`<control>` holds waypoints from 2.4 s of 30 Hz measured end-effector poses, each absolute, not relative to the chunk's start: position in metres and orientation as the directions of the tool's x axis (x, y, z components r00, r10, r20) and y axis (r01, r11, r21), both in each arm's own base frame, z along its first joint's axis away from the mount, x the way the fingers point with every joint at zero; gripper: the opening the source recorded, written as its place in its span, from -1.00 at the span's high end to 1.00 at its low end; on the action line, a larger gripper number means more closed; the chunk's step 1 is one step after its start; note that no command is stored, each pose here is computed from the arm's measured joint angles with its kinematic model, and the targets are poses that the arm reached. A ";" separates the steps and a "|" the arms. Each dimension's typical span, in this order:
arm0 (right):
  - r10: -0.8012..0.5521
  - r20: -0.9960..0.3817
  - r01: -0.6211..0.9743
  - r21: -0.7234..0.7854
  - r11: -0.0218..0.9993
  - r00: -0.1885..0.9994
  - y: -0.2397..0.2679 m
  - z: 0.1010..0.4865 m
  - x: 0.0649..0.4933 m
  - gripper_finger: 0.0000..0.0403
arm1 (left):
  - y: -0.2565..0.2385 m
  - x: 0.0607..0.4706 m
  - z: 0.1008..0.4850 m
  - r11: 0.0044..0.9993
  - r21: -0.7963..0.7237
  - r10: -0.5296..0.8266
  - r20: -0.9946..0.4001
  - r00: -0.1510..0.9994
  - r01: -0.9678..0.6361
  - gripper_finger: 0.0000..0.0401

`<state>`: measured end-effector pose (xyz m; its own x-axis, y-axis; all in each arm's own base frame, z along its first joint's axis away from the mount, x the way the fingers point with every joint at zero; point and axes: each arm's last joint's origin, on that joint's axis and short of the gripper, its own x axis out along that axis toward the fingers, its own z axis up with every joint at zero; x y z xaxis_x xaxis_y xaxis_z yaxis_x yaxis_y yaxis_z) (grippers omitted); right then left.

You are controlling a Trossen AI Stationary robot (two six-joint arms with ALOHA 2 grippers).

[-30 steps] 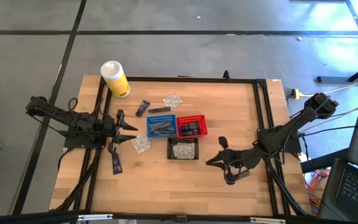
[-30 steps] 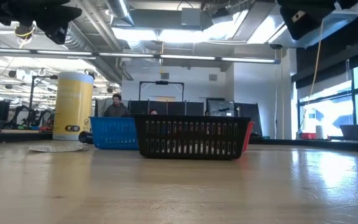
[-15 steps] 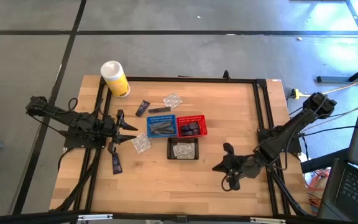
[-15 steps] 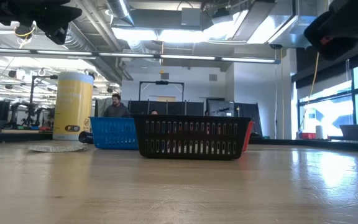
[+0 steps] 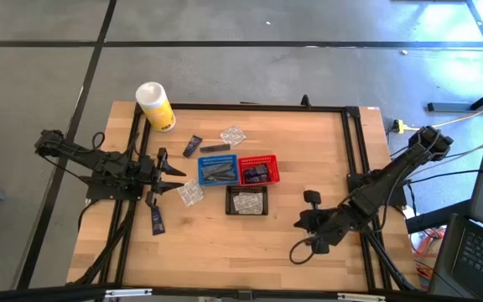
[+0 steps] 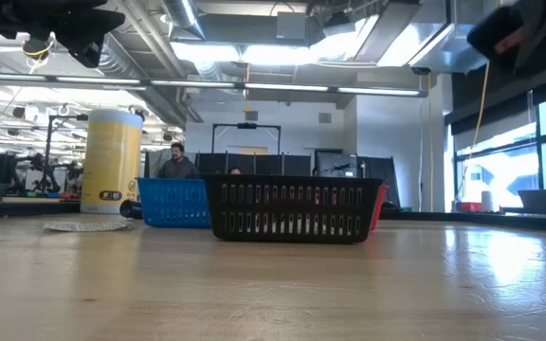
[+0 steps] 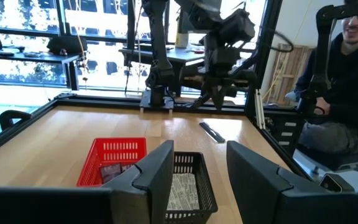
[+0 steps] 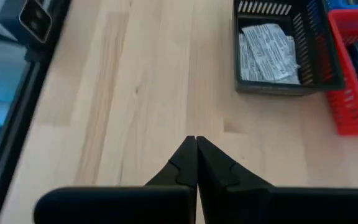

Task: Pick & Place Travel size toiletries
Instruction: Put the black comb into the blue bin

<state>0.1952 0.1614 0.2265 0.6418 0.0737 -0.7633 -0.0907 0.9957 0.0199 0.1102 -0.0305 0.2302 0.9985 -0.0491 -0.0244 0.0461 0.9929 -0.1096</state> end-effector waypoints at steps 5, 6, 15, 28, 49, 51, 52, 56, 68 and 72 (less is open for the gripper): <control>0.040 -0.865 -0.049 0.018 0.999 0.499 0.160 0.230 0.190 1.00 | -0.031 0.110 0.230 0.993 -0.110 -0.049 -0.024 0.999 0.046 0.29; 0.049 -0.887 -0.029 0.040 0.999 0.460 0.159 0.228 0.187 1.00 | -0.031 0.110 0.230 0.993 -0.110 -0.049 -0.024 0.998 0.047 0.29; 0.167 -0.971 0.037 0.176 0.984 0.170 0.173 0.208 0.176 1.00 | -0.031 0.110 0.230 0.993 -0.110 -0.049 -0.024 0.998 0.047 0.29; 0.141 -0.985 0.027 0.144 0.989 0.095 0.195 0.166 0.191 1.00 | -0.031 0.110 0.230 0.993 -0.110 -0.050 -0.024 0.998 0.047 0.29; 0.151 -0.976 0.100 0.168 0.981 0.154 0.197 0.144 0.215 1.00 | -0.031 0.110 0.230 0.993 -0.110 -0.050 -0.024 0.998 0.047 0.29; 0.156 -0.974 0.111 0.175 0.978 0.163 0.195 0.144 0.218 1.00 | -0.031 0.110 0.230 0.993 -0.110 -0.050 -0.025 0.998 0.047 0.29; 0.156 -0.974 0.116 0.176 0.978 0.166 0.194 0.143 0.220 1.00 | -0.031 0.110 0.230 0.993 -0.110 -0.049 -0.024 0.998 0.047 0.29; 0.150 -0.975 0.102 0.168 0.980 0.167 0.192 0.147 0.224 1.00 | -0.031 0.110 0.230 0.993 -0.110 -0.049 -0.024 0.998 0.047 0.29; 0.072 -0.997 0.088 0.074 0.993 0.019 0.187 0.162 0.216 1.00 | -0.031 0.110 0.230 0.993 -0.110 -0.049 -0.024 0.998 0.047 0.29; 0.089 -0.996 0.090 0.089 0.992 0.003 0.188 0.160 0.215 1.00 | -0.031 0.110 0.230 0.993 -0.110 -0.050 -0.024 0.998 0.047 0.29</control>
<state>0.2148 0.1876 0.1599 0.0035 0.0894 -0.9960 0.0900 0.9919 0.0894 0.1102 -0.0306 0.2302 0.9985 -0.0497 -0.0240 0.0467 0.9928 -0.1101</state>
